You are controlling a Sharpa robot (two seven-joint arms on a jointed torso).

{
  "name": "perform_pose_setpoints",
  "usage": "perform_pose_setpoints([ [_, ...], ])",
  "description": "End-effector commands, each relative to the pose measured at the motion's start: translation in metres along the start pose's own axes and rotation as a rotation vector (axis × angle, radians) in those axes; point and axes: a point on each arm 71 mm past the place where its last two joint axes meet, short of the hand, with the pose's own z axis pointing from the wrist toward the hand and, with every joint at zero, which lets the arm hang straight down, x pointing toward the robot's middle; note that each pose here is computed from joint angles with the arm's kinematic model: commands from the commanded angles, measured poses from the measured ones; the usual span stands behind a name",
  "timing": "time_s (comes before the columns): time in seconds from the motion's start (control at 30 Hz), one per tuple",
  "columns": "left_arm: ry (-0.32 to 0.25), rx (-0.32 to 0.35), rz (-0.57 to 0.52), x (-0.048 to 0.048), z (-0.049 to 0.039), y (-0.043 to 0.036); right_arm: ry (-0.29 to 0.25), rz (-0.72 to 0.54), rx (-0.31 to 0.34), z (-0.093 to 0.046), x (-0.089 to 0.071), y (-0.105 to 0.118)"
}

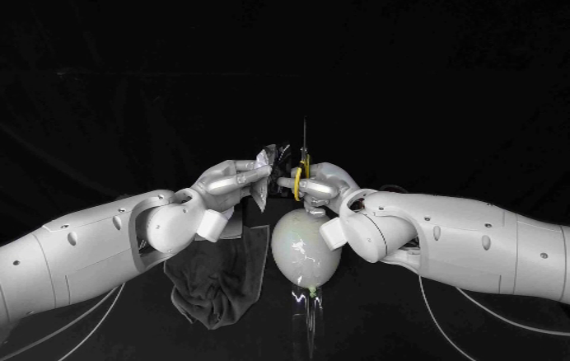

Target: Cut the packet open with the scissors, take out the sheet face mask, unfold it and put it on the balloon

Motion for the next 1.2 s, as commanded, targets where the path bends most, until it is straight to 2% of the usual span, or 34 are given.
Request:
perform_pose_setpoints([
  [0.03, 0.011, 0.003, 0.0, 0.0029, 0.0011, -0.0011, -0.008, -0.032, -0.038, 0.0, 0.0, 0.004],
  [0.3, -0.028, -0.011, 0.009, 0.0009, 0.0008, -0.0001, -0.027, -0.055, -0.046, -0.002, -0.001, 0.004],
  [0.57, -0.066, -0.018, 0.019, -0.0033, -0.0006, -0.0001, -0.084, -0.076, -0.041, -0.004, -0.006, 0.003],
  [0.77, -0.086, -0.018, 0.021, -0.0075, -0.0026, -0.0009, -0.105, -0.08, -0.035, -0.005, -0.01, 0.002],
  [1.2, -0.088, -0.017, 0.002, -0.0114, -0.0054, -0.0019, -0.125, -0.083, -0.015, -0.006, -0.018, 0.0],
])
